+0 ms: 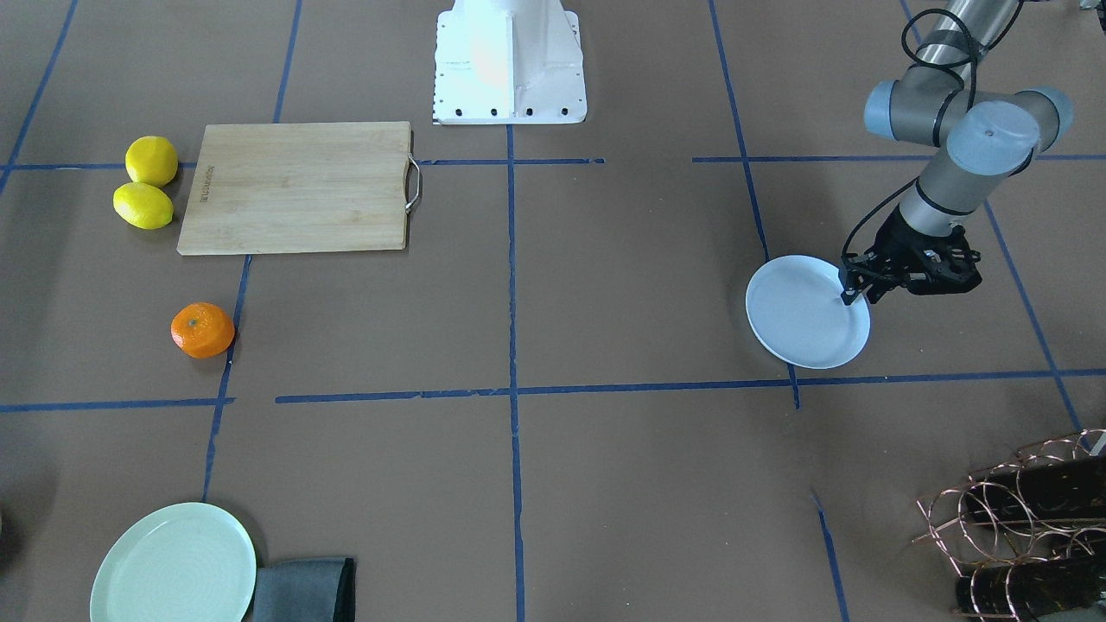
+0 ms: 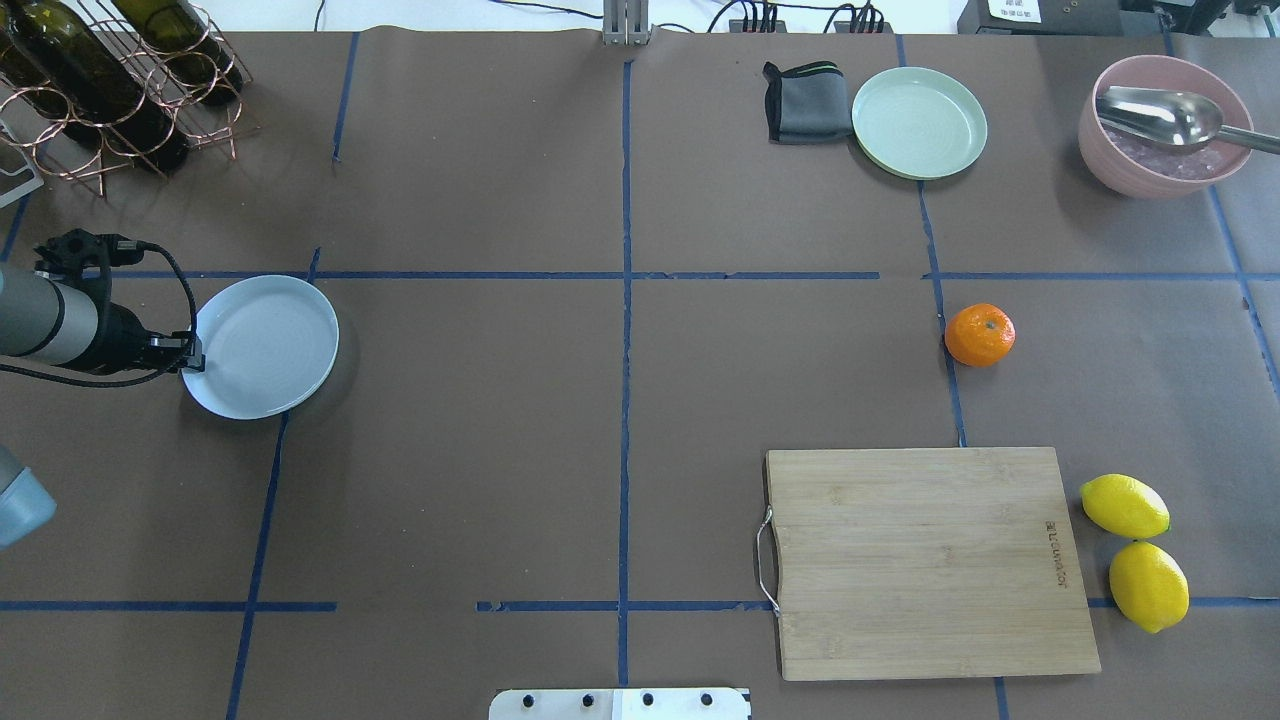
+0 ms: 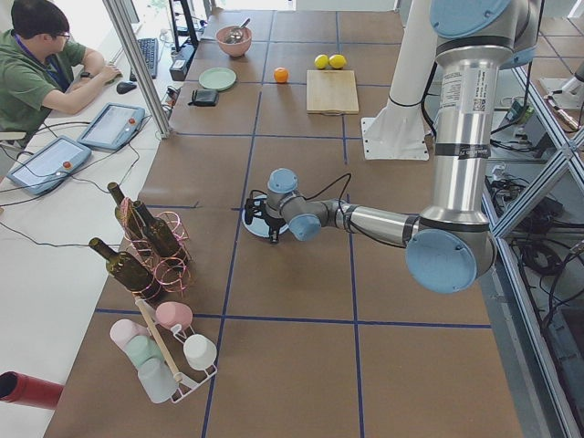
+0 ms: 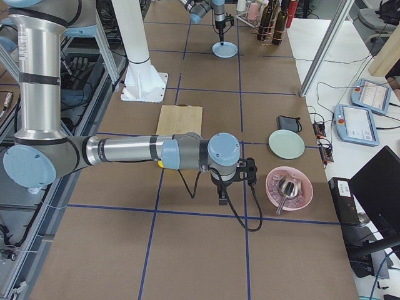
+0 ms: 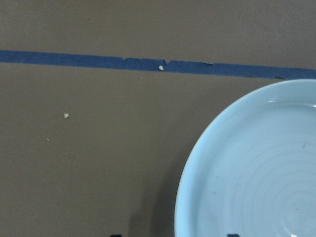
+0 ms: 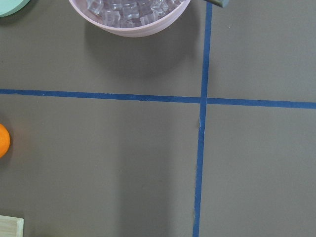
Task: Pick orange to plate
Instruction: 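Reach the left gripper to the rim of the light blue plate and grip it, then slide the light blue plate with the left gripper toward the table center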
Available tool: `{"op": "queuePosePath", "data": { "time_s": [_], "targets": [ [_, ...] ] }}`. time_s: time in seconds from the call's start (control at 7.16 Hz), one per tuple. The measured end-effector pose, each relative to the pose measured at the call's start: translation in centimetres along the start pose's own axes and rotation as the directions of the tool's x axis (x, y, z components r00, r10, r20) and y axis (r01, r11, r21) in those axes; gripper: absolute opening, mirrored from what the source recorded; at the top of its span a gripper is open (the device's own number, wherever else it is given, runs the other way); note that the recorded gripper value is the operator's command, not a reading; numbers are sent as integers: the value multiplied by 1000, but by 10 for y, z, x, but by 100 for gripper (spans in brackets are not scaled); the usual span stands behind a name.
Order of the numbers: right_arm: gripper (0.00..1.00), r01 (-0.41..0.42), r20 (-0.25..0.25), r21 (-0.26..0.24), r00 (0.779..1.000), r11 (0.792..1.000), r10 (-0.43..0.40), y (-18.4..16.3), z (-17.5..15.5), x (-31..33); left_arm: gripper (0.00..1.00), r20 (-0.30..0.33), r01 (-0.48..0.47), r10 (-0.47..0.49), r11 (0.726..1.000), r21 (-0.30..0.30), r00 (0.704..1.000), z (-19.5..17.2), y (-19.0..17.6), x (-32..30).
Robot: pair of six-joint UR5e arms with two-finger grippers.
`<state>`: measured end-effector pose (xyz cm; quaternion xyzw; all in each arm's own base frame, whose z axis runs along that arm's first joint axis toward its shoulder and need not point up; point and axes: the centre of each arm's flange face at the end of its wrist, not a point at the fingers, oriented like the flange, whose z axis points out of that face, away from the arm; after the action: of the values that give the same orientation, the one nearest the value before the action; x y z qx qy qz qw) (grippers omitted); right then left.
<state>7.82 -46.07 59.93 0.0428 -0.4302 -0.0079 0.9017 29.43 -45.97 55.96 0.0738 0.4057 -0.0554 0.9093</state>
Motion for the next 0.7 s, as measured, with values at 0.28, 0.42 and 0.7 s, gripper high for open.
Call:
{"op": "queuePosePath", "data": {
  "time_s": [0.28,0.42,0.7],
  "targets": [
    [100,1,1,1,1000,1000,-1,0,0,-1,0,-2,0,0,1000,14,1000,-4,-1,3],
    [100,3,7,3,1000,1000,-3,-1,-1,-2,0,-15,-4,5,1000,19,1000,-11,-2,8],
    [100,-5,56,20,998,1000,4,-5,-9,-16,0,-74,12,-12,1000,2,997,-51,-14,14]
  ]
}}
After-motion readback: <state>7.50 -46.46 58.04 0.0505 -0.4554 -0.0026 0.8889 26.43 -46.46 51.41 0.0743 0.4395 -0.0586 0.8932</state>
